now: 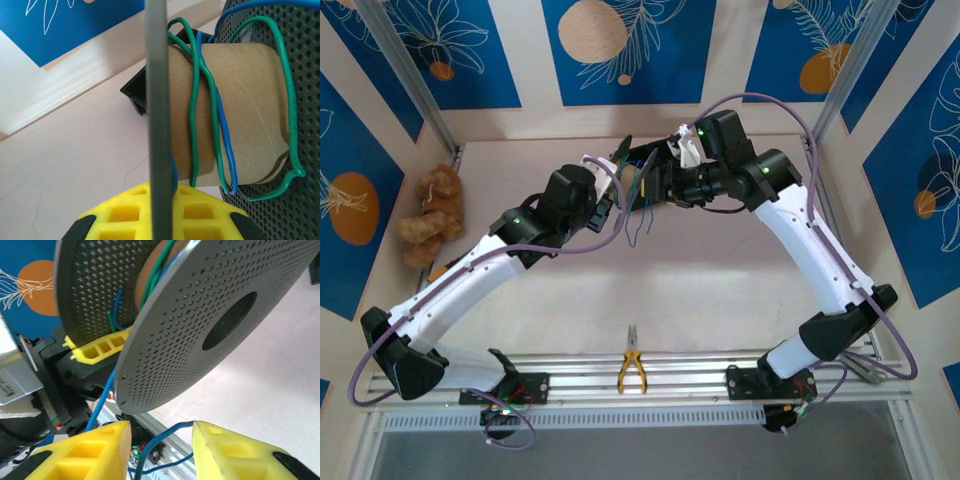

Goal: Wrap the cables

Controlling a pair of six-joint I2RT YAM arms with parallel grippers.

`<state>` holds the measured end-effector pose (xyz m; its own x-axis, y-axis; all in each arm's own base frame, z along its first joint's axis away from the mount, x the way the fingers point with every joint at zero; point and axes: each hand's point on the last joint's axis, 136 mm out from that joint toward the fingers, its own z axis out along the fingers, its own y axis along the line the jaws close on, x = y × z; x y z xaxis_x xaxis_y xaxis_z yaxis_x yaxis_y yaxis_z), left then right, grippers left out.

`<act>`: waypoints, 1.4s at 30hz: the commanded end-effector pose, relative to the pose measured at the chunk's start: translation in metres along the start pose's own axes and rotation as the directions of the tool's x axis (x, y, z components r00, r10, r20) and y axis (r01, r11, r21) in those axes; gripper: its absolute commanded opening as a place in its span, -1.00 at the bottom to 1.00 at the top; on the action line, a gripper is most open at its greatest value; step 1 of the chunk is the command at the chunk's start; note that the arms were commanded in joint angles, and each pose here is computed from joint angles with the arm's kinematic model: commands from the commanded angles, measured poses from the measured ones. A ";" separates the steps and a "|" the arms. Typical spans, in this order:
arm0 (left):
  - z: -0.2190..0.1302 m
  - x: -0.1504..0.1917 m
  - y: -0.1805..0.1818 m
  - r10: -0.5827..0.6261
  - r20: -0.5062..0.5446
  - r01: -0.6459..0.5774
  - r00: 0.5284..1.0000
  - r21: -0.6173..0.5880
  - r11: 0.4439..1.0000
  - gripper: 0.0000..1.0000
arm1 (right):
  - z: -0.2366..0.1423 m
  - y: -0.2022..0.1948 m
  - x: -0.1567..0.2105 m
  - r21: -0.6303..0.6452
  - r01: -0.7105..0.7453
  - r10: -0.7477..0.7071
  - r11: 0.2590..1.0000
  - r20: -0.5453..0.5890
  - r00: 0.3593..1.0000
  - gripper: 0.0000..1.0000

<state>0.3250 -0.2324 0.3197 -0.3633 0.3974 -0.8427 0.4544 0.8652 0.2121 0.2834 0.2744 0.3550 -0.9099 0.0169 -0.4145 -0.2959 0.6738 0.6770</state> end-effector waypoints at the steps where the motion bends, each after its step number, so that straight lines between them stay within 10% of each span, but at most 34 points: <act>1: -0.015 -0.044 0.004 -0.043 0.148 0.045 0.988 -0.011 0.999 -1.00 | -0.001 0.001 0.001 0.016 0.018 -0.018 1.000 -0.013 1.000 -0.28; 9: -0.011 -0.044 0.005 -0.041 0.133 0.046 0.990 -0.028 0.999 -1.00 | 0.003 0.000 0.002 0.026 0.019 -0.018 0.999 -0.023 1.000 -0.51; 13: -0.012 -0.047 0.007 -0.063 0.131 0.069 0.989 -0.038 0.997 -1.00 | 0.004 -0.007 0.004 0.068 0.026 -0.025 0.997 -0.020 0.999 -1.00; 25: -0.022 -0.085 0.065 -0.302 0.164 0.335 0.939 -0.243 0.910 -1.00 | -0.009 -0.005 0.027 0.056 0.140 -0.143 0.989 0.062 0.988 -1.00; 42: -0.023 -0.111 0.161 -0.817 0.118 0.790 0.564 0.209 0.576 -1.00 | -0.002 -0.140 0.076 0.255 -0.088 0.075 0.963 0.061 0.995 -1.00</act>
<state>0.4204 -0.1225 0.3899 -0.5636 -0.3753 -0.7359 -0.0196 0.8967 -0.4423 0.2619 0.1982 0.2434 -0.9000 0.0881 -0.4270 -0.1783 0.8193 0.5449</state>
